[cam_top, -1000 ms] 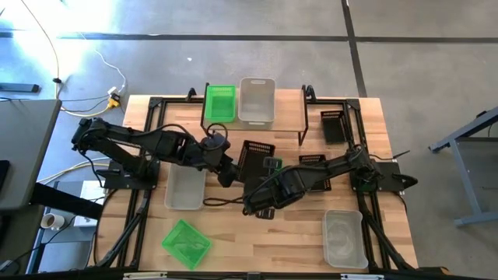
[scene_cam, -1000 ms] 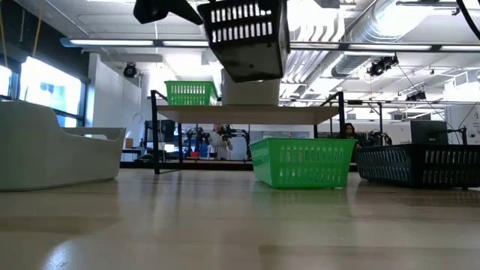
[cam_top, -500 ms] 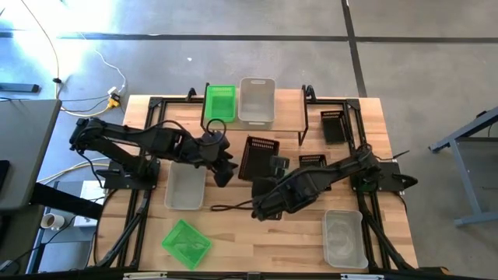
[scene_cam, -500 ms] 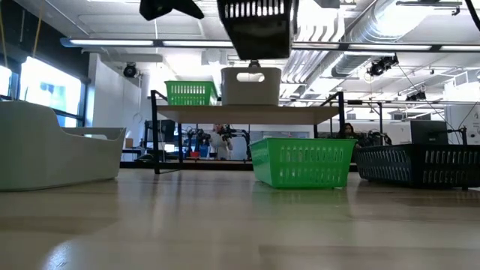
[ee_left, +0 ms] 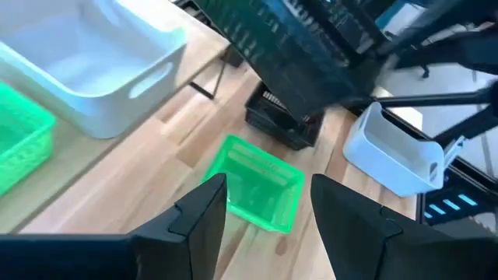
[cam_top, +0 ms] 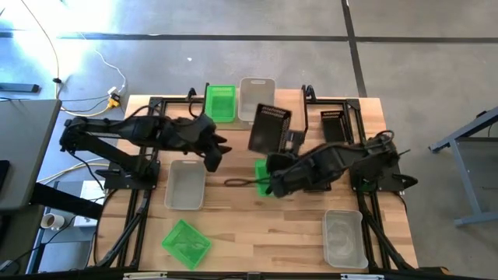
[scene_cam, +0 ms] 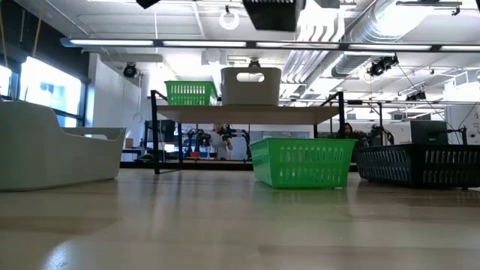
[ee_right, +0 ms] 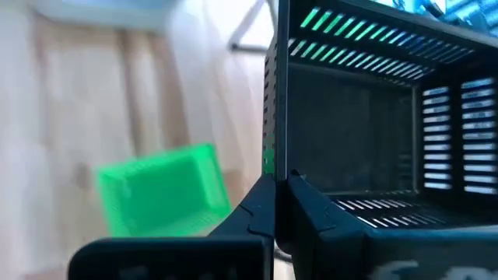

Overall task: Stack baskets on shelf by color
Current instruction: Put the left black bin on the shelf

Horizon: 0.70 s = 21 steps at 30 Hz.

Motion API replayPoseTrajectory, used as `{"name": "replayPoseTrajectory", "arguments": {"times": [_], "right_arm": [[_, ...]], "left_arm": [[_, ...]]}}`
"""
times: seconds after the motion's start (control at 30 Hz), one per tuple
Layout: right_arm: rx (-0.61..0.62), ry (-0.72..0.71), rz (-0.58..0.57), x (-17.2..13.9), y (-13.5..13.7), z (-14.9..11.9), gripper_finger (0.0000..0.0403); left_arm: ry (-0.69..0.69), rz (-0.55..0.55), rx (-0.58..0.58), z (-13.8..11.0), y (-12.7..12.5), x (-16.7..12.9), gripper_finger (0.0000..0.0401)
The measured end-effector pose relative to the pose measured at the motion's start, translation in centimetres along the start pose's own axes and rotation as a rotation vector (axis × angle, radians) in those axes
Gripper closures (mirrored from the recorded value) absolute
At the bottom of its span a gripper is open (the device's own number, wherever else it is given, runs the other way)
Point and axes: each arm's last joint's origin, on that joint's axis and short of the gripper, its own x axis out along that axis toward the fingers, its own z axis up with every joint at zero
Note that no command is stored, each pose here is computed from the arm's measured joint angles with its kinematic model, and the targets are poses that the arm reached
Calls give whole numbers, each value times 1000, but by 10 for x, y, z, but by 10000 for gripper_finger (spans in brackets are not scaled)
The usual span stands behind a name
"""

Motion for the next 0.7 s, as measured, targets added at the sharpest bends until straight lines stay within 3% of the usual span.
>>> {"name": "replayPoseTrajectory", "arguments": {"times": [0.17,0.47,0.7], "right_arm": [[19,62,-46,6,-30,-32,403],[44,25,-45,9,-80,-84,403],[-59,19,10,31,-102,-111,403]], "left_arm": [[-35,21,-6,8,11,-6,224],[-65,78,-47,17,27,-5,224],[-84,125,-74,24,40,-3,224]]}}
